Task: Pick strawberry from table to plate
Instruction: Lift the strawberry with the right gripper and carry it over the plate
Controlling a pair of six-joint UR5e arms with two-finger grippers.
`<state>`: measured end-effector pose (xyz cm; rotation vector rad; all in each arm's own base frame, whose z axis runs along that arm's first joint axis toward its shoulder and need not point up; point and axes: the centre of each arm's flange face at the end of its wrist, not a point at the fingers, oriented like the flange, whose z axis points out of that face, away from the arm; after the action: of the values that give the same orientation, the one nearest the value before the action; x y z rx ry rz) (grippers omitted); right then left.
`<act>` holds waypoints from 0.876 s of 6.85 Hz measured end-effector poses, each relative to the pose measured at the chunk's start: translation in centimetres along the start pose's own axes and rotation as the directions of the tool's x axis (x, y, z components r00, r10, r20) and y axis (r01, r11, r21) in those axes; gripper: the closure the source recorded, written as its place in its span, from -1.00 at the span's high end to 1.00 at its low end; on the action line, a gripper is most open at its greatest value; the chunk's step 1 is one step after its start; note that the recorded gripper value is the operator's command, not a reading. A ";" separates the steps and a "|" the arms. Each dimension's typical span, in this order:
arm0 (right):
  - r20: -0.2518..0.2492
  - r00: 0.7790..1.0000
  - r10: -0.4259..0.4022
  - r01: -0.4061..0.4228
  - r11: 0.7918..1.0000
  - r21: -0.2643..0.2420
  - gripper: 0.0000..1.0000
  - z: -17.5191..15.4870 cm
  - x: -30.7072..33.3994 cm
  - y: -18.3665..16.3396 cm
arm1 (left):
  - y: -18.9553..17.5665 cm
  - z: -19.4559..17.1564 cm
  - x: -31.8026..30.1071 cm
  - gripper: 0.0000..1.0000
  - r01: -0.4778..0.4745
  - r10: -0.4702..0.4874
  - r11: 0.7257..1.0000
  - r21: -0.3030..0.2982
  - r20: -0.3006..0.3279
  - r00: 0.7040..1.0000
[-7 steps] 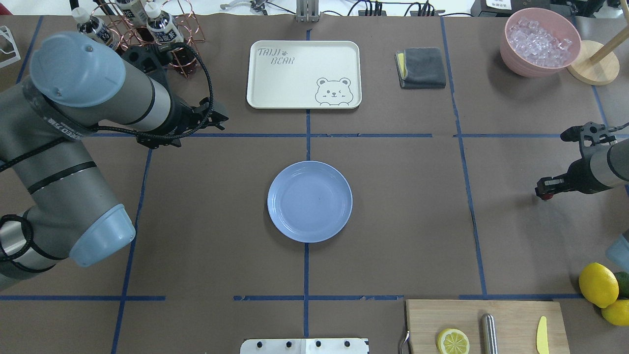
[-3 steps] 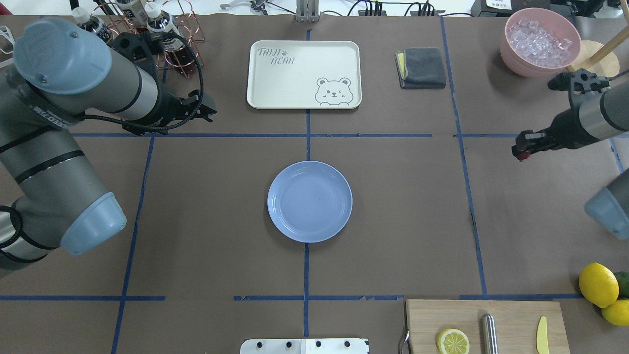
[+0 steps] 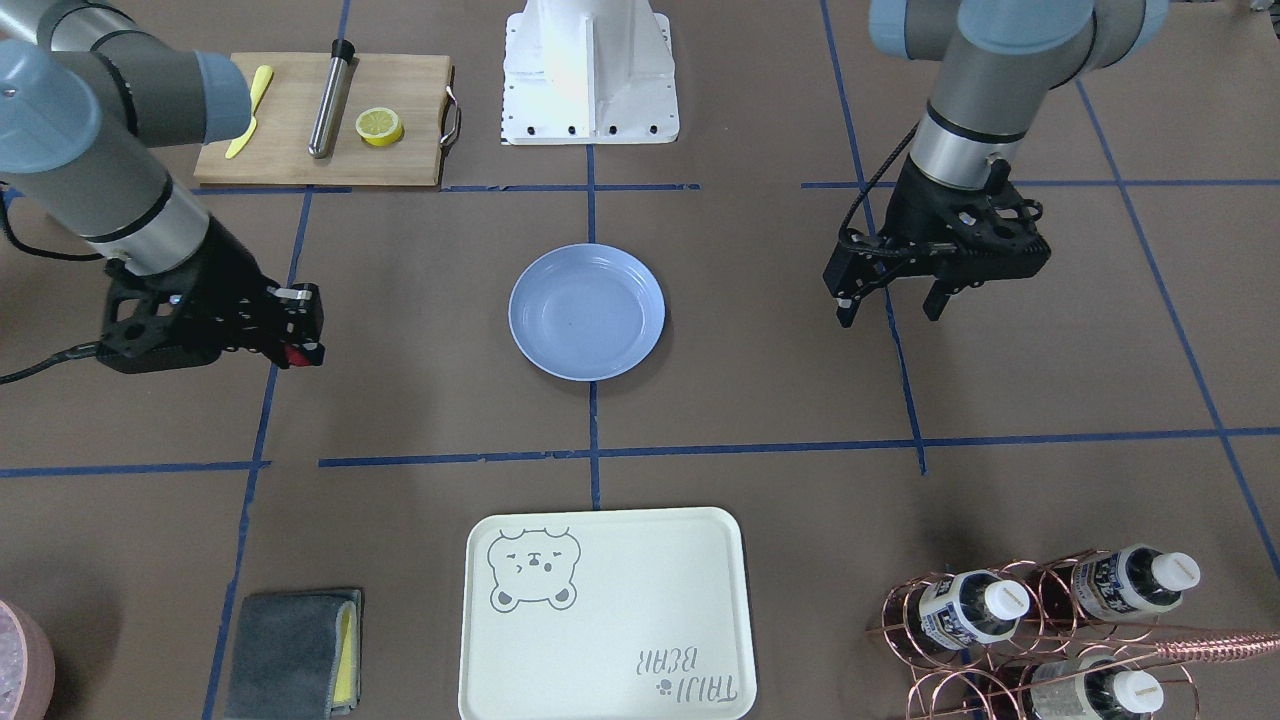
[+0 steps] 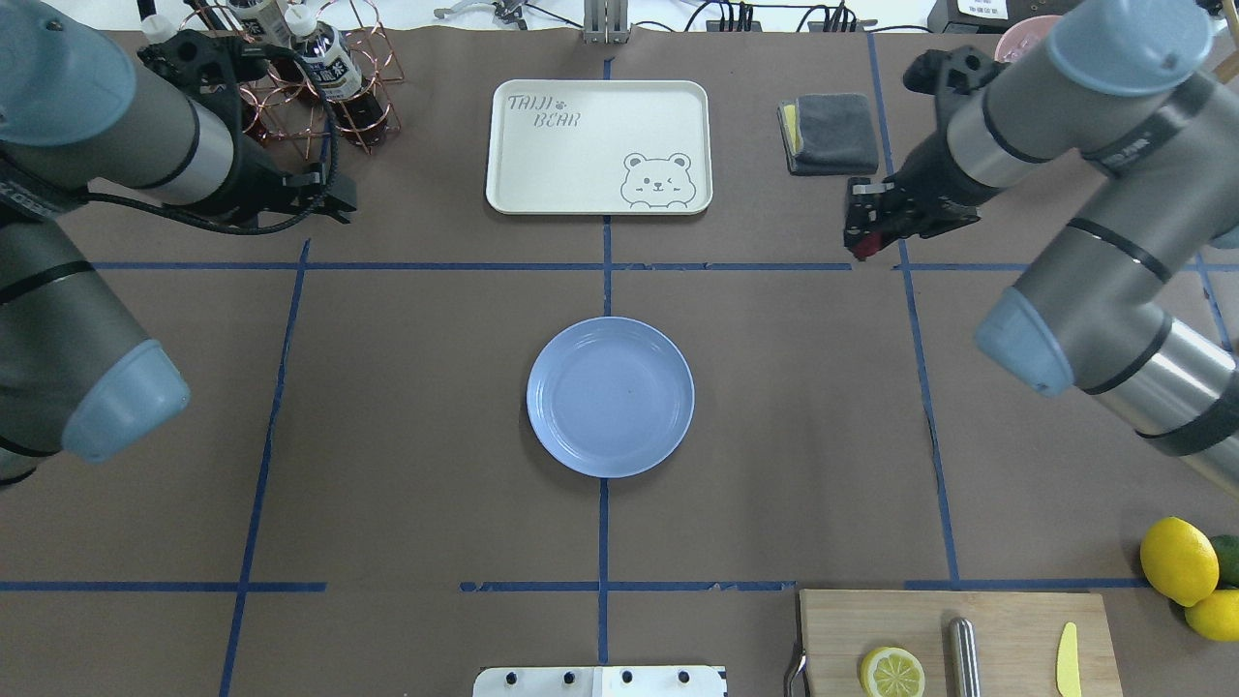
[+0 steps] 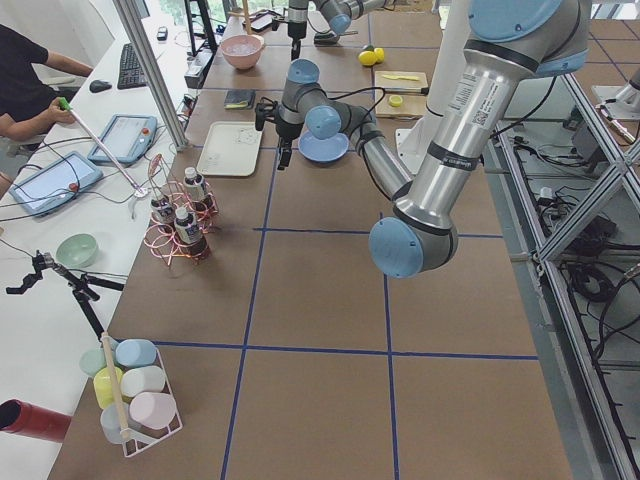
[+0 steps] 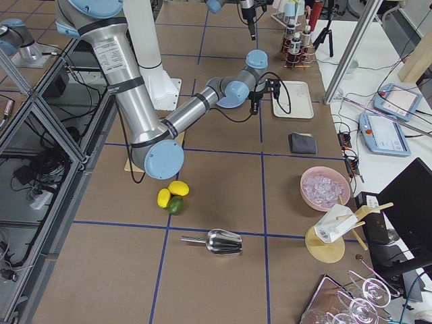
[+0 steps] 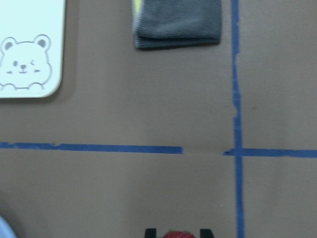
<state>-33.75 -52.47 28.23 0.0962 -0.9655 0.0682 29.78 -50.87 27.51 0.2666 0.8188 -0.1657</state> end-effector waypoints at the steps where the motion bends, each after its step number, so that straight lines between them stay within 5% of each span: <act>1: -0.006 1.000 -0.012 0.012 1.000 0.005 -1.00 1.1 -4.1 1.2 | -0.9 0.0 -3.2 1.00 -0.053 0.053 0.999 -0.005 0.027 0.998; 6: -0.160 0.981 -0.107 0.110 0.994 0.007 -1.00 12.5 -20.4 7.1 | -2.6 -1.1 -19.9 1.00 -0.260 0.269 0.961 -0.099 0.096 0.958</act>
<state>-56.30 -47.18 18.86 0.1553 -0.7983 -0.0170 14.98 -52.16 40.99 0.2818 0.6733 0.1058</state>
